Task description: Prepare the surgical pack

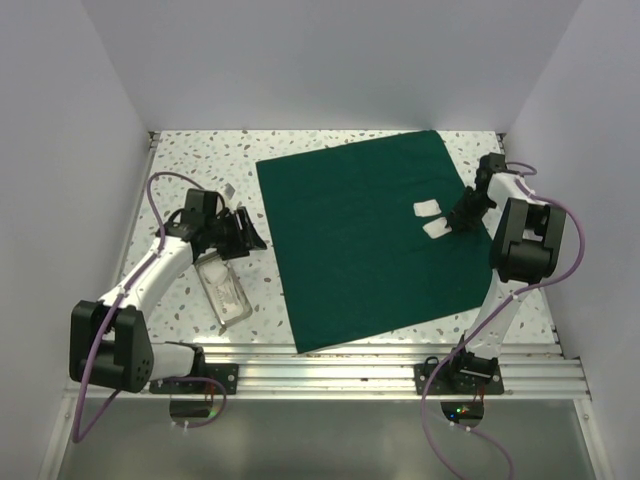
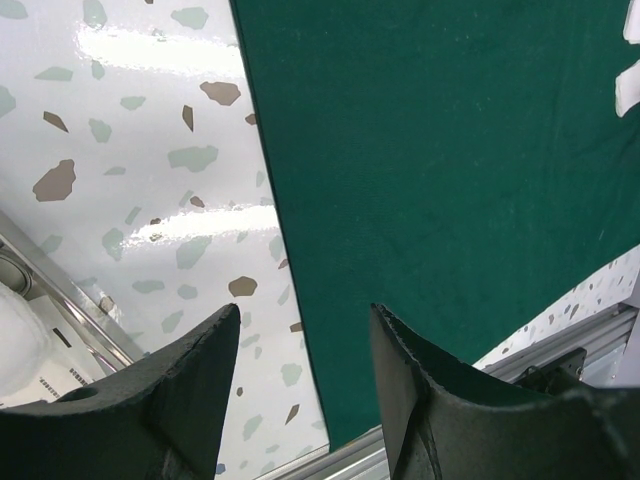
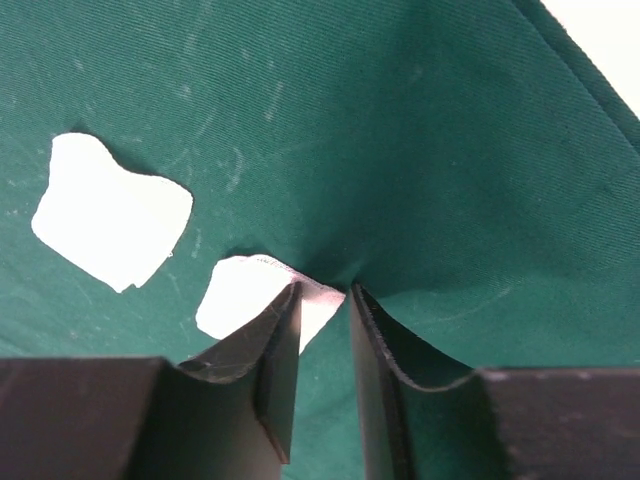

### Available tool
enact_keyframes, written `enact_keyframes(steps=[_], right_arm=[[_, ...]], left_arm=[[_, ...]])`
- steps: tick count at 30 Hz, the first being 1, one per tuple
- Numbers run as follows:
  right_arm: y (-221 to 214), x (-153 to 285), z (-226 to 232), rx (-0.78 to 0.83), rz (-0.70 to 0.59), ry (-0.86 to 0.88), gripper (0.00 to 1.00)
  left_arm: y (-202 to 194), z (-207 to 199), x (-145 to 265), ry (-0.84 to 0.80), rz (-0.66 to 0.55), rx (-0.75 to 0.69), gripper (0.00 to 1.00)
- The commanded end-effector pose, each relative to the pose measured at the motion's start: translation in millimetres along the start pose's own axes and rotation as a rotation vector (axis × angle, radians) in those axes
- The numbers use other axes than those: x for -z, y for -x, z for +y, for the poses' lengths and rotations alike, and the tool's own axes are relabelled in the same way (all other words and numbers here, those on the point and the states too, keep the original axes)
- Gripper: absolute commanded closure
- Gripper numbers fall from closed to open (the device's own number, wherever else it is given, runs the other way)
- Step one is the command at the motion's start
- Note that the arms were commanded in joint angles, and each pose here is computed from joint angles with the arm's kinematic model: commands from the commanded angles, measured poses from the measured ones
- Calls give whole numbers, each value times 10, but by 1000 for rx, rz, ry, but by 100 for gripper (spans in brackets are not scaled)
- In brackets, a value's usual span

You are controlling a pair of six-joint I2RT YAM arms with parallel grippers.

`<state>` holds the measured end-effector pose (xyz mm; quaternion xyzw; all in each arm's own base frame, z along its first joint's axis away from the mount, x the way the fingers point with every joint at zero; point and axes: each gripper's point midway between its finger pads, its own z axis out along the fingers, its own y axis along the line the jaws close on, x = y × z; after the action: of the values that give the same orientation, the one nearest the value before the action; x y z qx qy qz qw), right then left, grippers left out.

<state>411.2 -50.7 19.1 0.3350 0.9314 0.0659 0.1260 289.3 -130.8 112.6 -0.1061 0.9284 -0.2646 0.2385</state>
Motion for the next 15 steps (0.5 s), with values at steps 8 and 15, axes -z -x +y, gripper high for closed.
enact_keyframes(steps=[8,15], right_arm=[[135,66,89,-13,-47,37,85],[137,228,127,-38,-70,59,98]], left_arm=[[164,-128,8,-28,-27,-41,42],[148,-119,-10,-30,-19,-50,42]])
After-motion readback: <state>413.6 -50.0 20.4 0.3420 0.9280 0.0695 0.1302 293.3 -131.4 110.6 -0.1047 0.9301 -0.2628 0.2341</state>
